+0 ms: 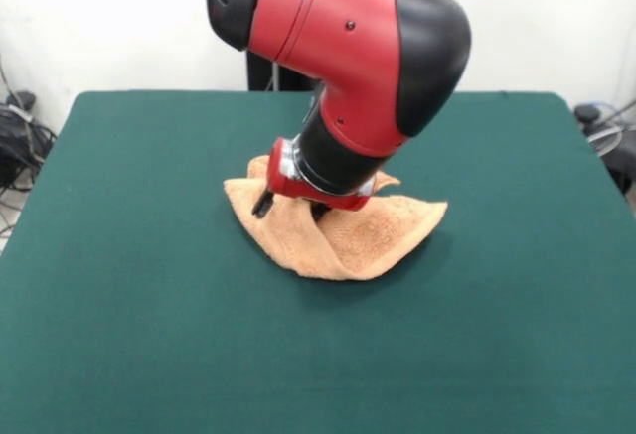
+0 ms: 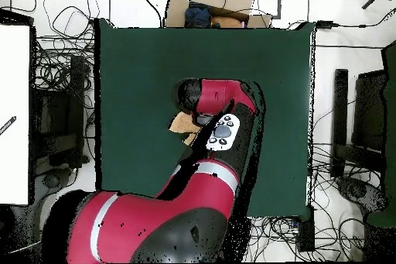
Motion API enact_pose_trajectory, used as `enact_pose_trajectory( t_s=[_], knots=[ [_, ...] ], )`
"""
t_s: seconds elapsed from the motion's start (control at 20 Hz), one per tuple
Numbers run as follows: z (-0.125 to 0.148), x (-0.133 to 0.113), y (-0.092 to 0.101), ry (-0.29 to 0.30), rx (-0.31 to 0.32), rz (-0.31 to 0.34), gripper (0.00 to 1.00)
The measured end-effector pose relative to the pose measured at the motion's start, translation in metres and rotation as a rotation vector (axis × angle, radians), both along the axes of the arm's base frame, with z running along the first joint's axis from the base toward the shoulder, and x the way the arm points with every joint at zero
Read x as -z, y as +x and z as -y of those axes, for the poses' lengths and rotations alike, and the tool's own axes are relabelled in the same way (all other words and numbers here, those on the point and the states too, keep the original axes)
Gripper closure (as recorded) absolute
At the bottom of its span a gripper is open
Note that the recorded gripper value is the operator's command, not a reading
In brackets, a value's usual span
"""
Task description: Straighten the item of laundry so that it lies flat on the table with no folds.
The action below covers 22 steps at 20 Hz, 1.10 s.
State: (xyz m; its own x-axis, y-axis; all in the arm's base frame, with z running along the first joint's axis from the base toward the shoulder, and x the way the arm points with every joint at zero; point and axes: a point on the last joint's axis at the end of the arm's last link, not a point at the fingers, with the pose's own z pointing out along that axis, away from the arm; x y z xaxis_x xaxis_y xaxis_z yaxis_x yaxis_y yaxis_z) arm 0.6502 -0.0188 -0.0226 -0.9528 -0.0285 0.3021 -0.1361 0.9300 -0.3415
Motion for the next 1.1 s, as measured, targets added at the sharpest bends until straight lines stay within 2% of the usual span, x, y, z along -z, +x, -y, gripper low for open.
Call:
enact_pose_trajectory(
  t_s=[0.35,1.1],
  knots=[
    [0.0093,-0.0006,-0.0036,-0.023,0.001,-0.008,0.00],
    [0.0096,-0.0057,-0.0018,-0.023,0.002,-0.001,0.00]
  ],
)
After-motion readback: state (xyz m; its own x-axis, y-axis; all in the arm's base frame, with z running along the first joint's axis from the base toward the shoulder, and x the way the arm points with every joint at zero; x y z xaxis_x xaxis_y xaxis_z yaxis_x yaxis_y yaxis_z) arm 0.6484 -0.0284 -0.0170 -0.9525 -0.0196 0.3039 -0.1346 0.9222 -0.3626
